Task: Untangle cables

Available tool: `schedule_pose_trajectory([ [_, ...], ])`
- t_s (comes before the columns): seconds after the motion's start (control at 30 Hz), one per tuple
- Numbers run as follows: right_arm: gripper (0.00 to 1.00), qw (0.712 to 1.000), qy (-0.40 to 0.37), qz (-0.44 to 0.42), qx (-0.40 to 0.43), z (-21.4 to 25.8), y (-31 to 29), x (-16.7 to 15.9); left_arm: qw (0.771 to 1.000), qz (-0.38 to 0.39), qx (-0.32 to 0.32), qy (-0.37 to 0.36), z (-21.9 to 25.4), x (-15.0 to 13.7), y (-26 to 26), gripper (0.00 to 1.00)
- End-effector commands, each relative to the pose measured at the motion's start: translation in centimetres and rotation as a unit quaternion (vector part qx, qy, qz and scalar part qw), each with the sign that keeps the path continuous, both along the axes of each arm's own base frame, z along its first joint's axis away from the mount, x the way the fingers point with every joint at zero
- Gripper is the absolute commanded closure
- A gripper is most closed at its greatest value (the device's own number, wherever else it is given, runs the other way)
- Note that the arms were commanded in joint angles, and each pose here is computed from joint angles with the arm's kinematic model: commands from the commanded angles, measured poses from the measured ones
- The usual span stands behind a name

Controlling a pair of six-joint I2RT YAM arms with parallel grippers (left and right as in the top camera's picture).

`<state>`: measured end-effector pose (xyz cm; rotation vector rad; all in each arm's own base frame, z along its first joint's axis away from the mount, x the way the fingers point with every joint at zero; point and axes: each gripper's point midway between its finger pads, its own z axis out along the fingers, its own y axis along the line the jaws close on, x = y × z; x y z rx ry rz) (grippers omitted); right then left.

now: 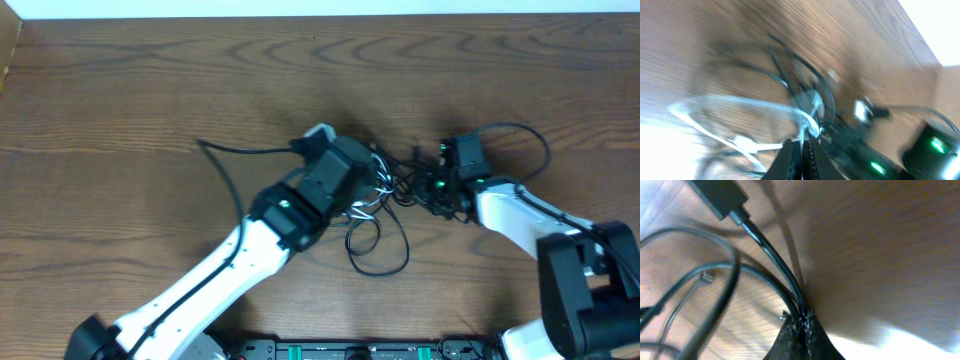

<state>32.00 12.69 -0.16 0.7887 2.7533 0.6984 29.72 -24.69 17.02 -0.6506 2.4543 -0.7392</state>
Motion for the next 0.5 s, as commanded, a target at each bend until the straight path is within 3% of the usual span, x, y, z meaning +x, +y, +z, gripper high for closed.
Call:
schedule_pose_trajectory([
  [0.0, 0.99, 0.989, 0.014, -0.075, -0.130, -0.5, -9.2, -1.1, 0.991, 0.103, 0.058, -0.066, 3.3, 1.8, 7.2, 0.93],
  [0.23, 0.99, 0.974, -0.009, -0.180, -0.136, 3.4, -16.2, -1.6, 0.970, 0.217, 0.084, -0.067, 5.1, 2.0, 16.0, 0.92],
  [0.33, 0.99, 0.982, -0.027, -0.152, -0.113, 4.2, -15.2, -1.3, 0.980, 0.186, 0.054, -0.039, 4.3, 1.7, 14.6, 0.92],
  [0.37, 0.99, 0.983, -0.029, -0.145, -0.112, 4.2, -15.0, -1.3, 0.984, 0.173, 0.043, -0.029, 4.1, 1.6, 13.9, 0.85],
  [0.47, 0.99, 0.983, -0.029, -0.140, -0.112, 4.2, -14.7, -1.3, 0.992, 0.126, 0.006, 0.007, 3.1, 1.1, 11.5, 0.46],
])
